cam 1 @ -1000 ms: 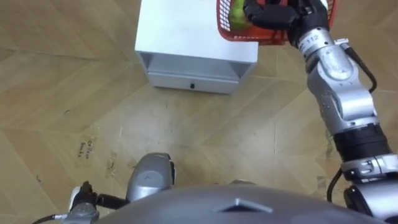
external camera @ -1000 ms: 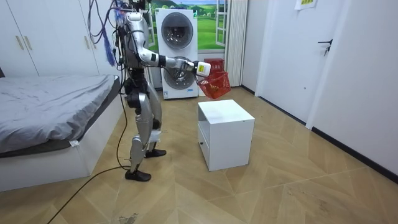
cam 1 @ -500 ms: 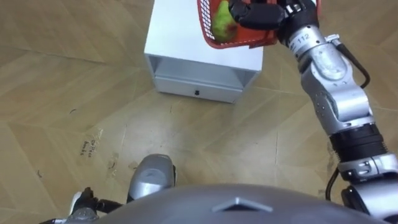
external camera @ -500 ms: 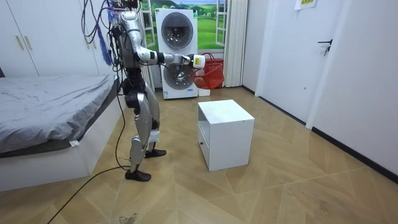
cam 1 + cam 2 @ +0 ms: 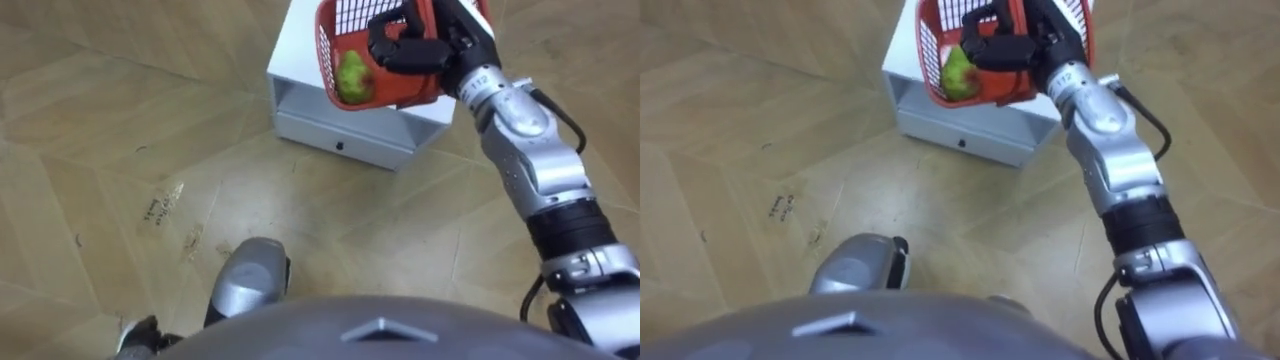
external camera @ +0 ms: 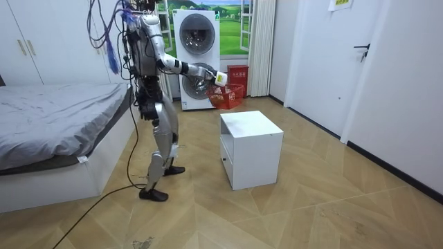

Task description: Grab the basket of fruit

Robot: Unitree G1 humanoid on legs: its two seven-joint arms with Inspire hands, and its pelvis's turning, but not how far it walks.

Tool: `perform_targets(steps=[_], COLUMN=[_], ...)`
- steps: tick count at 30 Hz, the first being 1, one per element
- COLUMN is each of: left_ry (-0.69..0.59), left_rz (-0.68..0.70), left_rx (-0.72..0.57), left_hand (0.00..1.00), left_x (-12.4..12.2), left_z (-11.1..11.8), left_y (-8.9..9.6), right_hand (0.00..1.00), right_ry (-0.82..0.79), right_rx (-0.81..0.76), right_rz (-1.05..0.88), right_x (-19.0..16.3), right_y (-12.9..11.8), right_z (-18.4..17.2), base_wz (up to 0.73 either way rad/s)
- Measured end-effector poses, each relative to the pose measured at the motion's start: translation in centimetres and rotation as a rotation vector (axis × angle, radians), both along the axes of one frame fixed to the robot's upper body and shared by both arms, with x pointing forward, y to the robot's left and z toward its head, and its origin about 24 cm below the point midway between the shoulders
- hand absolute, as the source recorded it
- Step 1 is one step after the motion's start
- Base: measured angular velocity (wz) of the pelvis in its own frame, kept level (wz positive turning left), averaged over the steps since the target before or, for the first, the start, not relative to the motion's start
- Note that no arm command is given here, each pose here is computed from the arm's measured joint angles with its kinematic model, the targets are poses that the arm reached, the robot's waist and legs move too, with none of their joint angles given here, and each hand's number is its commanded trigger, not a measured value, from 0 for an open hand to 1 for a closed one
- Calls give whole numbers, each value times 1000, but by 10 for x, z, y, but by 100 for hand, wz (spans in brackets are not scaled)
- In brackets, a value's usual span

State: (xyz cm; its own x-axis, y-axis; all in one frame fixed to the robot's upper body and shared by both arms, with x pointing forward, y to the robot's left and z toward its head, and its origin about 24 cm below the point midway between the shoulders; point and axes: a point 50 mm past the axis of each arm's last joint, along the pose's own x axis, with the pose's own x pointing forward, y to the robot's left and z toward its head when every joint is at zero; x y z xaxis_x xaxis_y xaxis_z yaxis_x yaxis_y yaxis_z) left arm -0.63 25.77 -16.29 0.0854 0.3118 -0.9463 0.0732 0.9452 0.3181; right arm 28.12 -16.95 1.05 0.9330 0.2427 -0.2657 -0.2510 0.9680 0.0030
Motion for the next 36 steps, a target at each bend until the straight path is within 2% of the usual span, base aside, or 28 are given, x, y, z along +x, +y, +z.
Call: perform_targets(steps=[5,10,20,30,36], left_ry=[-57,-97,-14,18,15], left_rz=[-11,-31,-9,-15,-62], left_rx=[25,25,4,-25,-42], left_hand=[0,0,0,0,0], left_x=[13,26,-2,-10,-6], left_z=[3,3,2,1,0], left_y=[9,6,3,4,-1], right_hand=[100,100,100,100,100], right_ry=[51,117,67,-4,26], right_rx=[18,-14,-2,-29,31], right_rz=[11,-30,-68,-212,-300], right_x=[-2,3,21,35,47], right_y=[7,-4,-7,-32,-46], right_z=[-13,-26,-12,8,9], base_wz=[8,23,5,8,1])
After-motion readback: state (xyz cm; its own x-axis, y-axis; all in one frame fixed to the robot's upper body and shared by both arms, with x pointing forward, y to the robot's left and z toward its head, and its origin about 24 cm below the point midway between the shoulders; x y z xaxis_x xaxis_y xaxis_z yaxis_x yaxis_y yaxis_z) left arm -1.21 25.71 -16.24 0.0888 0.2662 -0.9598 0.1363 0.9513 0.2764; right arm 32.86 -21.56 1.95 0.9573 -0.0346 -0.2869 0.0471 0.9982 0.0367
